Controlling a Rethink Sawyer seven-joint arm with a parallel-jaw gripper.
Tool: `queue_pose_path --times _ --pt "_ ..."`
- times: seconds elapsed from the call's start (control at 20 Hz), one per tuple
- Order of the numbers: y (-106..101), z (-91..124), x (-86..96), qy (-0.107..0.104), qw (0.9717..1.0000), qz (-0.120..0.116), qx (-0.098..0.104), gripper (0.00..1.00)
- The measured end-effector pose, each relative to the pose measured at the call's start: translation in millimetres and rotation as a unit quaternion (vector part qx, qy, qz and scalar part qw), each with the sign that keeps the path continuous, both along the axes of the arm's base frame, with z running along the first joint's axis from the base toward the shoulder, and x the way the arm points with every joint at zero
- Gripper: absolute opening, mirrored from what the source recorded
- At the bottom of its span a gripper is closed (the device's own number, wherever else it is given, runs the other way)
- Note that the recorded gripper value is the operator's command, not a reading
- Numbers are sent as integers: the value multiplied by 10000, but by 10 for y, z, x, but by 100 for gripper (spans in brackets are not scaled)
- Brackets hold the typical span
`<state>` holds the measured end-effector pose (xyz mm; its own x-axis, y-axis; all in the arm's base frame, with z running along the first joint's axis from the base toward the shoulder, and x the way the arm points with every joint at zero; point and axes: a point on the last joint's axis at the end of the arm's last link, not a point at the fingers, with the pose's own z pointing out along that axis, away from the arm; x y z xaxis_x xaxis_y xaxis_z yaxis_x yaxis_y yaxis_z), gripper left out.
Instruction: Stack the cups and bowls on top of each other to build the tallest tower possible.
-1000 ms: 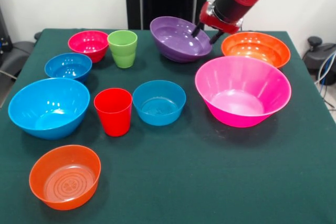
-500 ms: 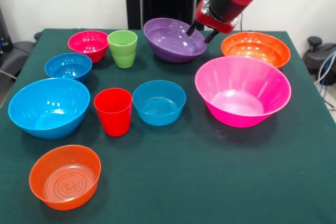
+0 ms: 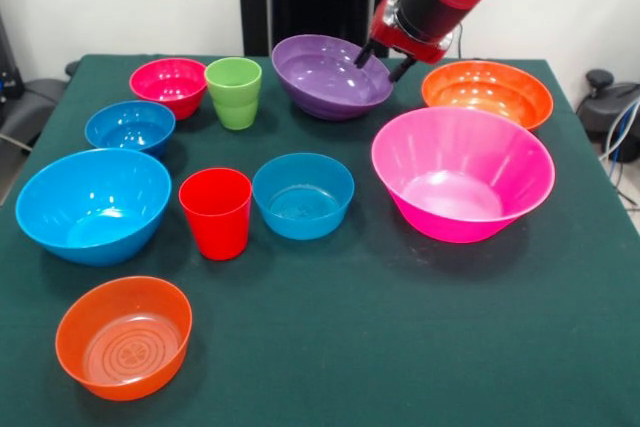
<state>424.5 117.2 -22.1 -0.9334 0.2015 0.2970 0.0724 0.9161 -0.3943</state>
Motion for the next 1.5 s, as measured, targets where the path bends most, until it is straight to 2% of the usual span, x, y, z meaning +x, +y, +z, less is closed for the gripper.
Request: queue_pose_path --times 0.45,1.05,1.5 --pt "31 37 56 -29 9998 -214 53 100" --pt "110 171 223 -183 9983 -514 181 100" --pt "99 162 218 -171 9983 -525 180 100"
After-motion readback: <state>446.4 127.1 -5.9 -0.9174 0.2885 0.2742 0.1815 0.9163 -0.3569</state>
